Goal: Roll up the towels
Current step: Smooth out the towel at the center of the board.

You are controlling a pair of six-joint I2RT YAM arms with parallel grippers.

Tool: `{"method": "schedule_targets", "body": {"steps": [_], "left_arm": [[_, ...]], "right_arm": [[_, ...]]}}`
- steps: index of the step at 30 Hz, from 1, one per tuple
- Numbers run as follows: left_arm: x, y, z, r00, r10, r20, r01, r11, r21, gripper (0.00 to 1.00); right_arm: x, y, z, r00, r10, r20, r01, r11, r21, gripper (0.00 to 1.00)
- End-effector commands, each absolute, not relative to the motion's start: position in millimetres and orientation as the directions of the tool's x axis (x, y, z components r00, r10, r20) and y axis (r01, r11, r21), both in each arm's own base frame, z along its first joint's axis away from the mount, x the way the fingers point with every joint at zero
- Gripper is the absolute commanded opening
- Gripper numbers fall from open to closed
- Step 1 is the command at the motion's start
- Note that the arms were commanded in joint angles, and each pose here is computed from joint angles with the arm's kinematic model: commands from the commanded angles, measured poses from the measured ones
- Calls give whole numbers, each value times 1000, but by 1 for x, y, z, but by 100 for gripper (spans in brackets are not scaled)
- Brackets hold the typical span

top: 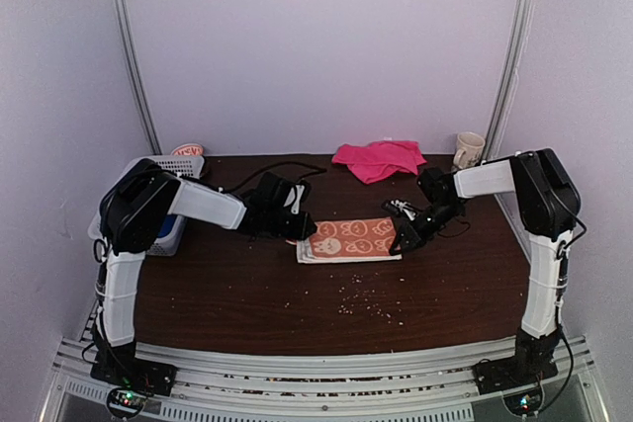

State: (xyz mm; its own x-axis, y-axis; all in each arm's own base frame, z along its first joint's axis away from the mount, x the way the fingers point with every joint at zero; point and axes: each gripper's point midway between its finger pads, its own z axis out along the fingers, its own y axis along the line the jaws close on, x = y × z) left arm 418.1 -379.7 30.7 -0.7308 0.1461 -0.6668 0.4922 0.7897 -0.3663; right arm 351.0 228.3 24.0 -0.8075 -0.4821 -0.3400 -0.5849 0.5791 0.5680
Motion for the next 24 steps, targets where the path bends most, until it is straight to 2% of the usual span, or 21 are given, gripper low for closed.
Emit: {"method": "schedule_targets", "body": {"steps": [1,10,14,18,21,24], "left_arm": [[429,-370,20,-735,150,-661,465,822,-330,23],[437,-370,90,-645,111,-756,501,809,-309,68],[435,-370,126,-600,93,-795,529,792,-306,81],[422,-375,140,-589,99,-802,572,752,-327,82],[402,-384,132,-601,126,-789,609,712,-351,76],[379,-390,112,-635,153,-757,628,672,-392,61]], "right_arm": [[343,218,10,-823,-492,-283,-560,623,546,3],[369,232,82,-742,-505,-440,-670,549,500,11],[385,241,100,-726,-482,-491,-688,527,499,14],[407,252,110,-721,-438,-536,-690,518,506,16],[424,260,114,-721,-406,-562,-689,513,513,16],[437,268,111,-730,-379,-569,-679,497,540,16]]}}
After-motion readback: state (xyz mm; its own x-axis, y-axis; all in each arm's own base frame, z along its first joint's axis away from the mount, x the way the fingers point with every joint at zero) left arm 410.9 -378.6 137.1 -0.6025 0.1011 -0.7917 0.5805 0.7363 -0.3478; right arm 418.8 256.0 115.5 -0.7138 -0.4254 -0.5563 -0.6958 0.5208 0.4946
